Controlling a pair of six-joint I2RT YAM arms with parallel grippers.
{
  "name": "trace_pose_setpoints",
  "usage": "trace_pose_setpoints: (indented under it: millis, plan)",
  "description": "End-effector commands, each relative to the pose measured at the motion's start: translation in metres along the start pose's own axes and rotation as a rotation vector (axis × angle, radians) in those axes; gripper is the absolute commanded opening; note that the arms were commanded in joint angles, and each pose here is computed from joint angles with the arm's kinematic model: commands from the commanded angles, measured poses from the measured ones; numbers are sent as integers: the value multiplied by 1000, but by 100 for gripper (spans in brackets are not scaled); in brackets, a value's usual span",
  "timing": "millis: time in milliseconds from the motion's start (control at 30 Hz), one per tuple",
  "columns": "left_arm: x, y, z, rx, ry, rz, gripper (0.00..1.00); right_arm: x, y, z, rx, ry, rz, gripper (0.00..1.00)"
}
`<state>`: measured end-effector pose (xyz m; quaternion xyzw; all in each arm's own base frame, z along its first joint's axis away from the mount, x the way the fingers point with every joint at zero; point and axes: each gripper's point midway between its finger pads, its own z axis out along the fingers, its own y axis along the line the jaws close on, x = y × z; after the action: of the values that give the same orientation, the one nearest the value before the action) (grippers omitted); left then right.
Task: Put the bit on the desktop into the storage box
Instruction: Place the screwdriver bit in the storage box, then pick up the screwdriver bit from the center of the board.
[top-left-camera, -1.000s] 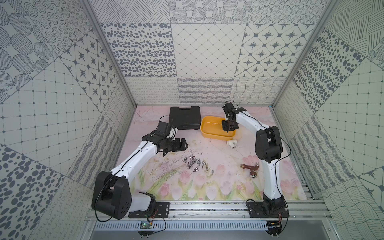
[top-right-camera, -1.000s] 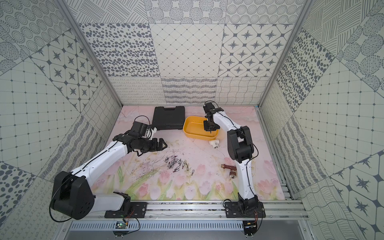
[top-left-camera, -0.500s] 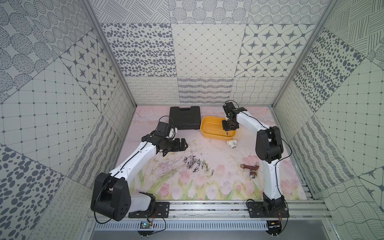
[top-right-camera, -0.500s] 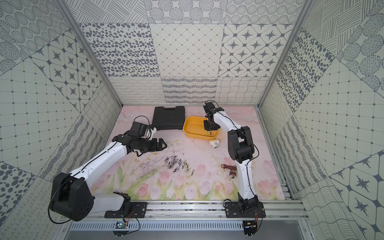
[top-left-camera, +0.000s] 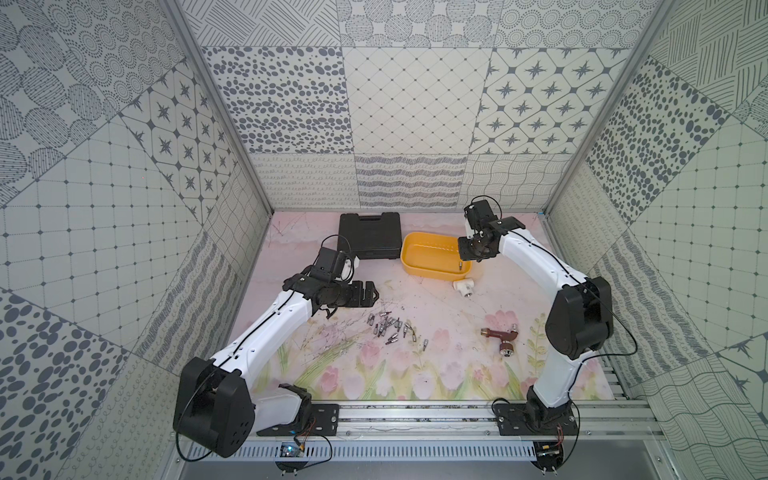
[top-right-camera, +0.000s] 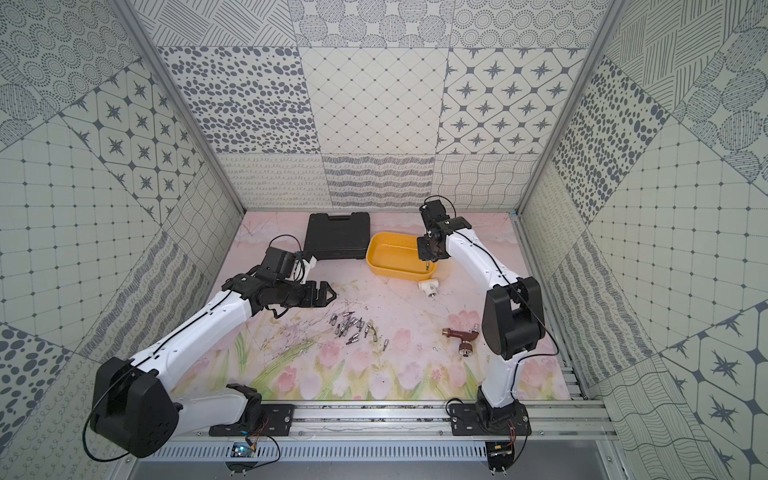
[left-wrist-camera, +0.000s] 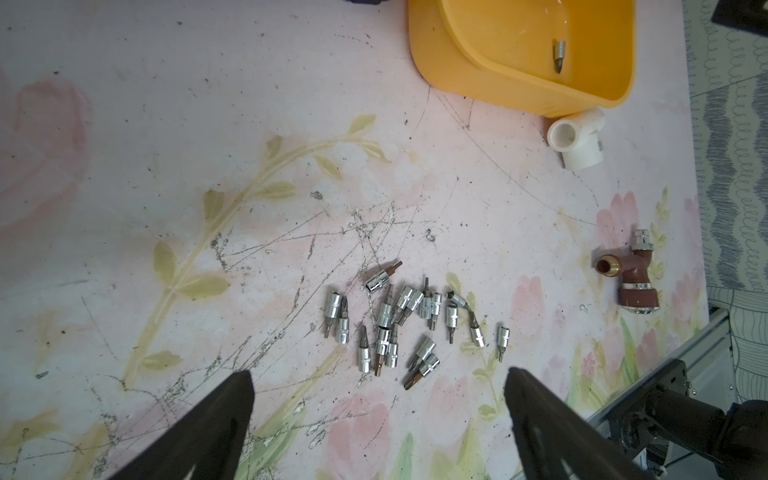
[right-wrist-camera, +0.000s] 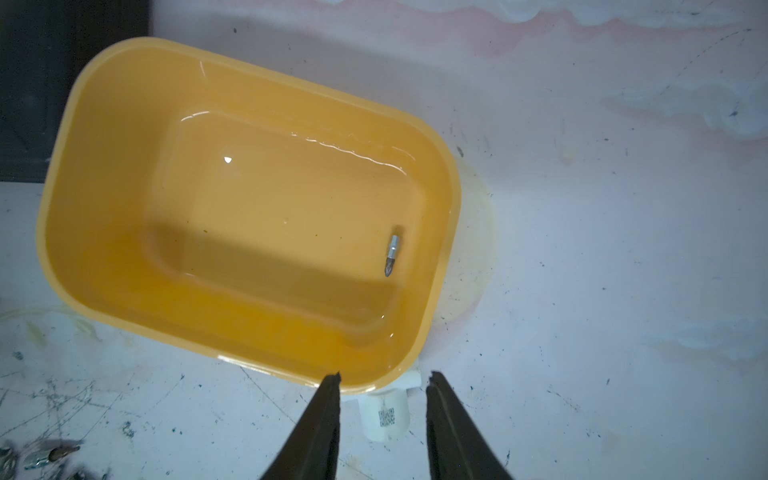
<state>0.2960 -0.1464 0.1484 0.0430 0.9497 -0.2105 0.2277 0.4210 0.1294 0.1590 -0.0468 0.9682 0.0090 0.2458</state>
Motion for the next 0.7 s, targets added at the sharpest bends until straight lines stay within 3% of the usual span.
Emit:
trace_pose_setpoints:
  millis: [0, 200, 667]
  plan:
    - [-4, 3, 0, -41, -20, 63, 99, 9, 5, -20, -60, -66, 59, 40]
    - [-6, 8, 6, -68, -8, 57, 99, 54, 18, -44, -74, -73, 65, 46]
    - [0, 17, 19, -103, 35, 30, 99, 181, 130, -42, -185, 122, -52, 53]
